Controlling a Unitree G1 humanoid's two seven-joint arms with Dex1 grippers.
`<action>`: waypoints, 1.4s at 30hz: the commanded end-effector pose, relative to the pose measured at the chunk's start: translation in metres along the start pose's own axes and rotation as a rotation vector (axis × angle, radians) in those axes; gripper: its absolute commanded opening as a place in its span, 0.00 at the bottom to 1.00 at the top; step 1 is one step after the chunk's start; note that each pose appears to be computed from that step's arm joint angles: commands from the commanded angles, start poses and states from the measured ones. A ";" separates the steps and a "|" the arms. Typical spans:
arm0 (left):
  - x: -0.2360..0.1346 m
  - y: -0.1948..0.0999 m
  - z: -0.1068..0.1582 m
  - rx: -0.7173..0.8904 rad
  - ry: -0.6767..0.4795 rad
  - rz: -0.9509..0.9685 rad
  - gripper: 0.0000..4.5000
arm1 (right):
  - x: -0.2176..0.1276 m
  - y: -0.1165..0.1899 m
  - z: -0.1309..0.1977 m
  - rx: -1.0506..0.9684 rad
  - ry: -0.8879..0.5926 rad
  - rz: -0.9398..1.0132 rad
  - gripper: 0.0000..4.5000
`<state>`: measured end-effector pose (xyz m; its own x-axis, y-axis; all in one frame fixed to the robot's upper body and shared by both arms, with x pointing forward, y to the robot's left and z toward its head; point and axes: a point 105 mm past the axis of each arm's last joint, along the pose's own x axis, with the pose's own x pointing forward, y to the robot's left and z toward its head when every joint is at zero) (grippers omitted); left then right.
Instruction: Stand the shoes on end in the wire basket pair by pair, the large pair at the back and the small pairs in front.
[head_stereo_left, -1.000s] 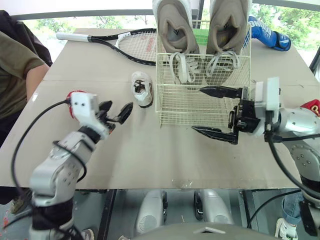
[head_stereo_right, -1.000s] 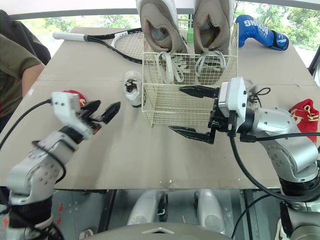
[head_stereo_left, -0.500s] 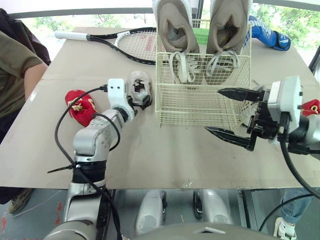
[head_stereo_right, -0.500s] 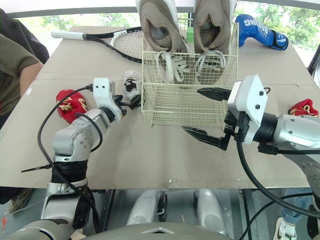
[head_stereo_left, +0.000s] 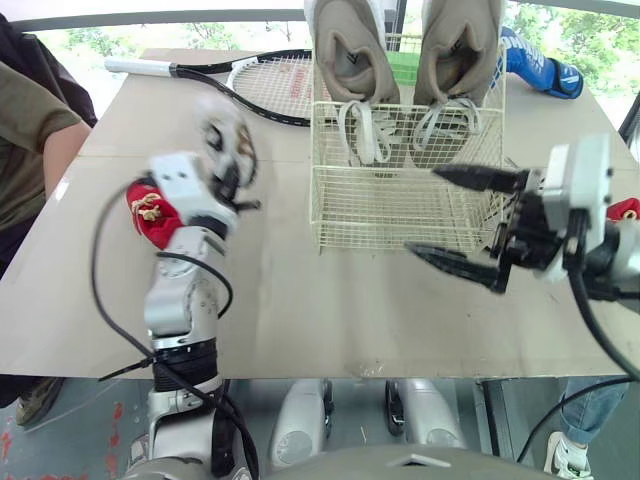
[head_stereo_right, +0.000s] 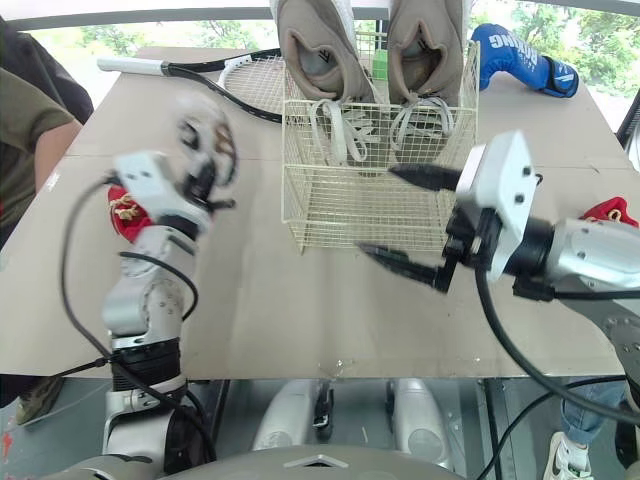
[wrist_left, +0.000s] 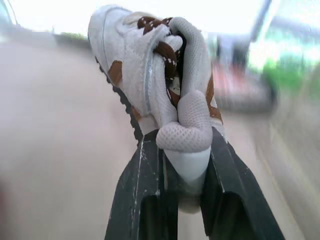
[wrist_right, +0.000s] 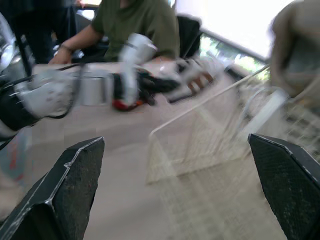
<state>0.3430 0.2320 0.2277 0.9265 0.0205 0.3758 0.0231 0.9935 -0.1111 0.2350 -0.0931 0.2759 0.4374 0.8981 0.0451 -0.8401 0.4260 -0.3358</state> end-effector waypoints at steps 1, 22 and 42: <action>-0.024 -0.046 0.093 0.040 -0.371 -0.412 0.06 | -0.002 -0.017 0.034 -0.069 -0.114 0.024 1.00; -0.054 -0.100 0.050 0.727 -0.134 -1.735 0.06 | 0.026 -0.030 0.054 -0.008 0.343 0.462 1.00; -0.033 -0.104 0.045 0.903 -0.238 -1.732 0.06 | 0.084 -0.023 -0.011 0.000 0.620 0.547 0.09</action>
<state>0.2981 0.1275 0.2505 0.0475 -0.9078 -0.4168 0.4744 -0.3467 0.8092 0.3023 -0.0317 0.2632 0.0767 0.7266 -0.6828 -0.9927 -0.0084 -0.1204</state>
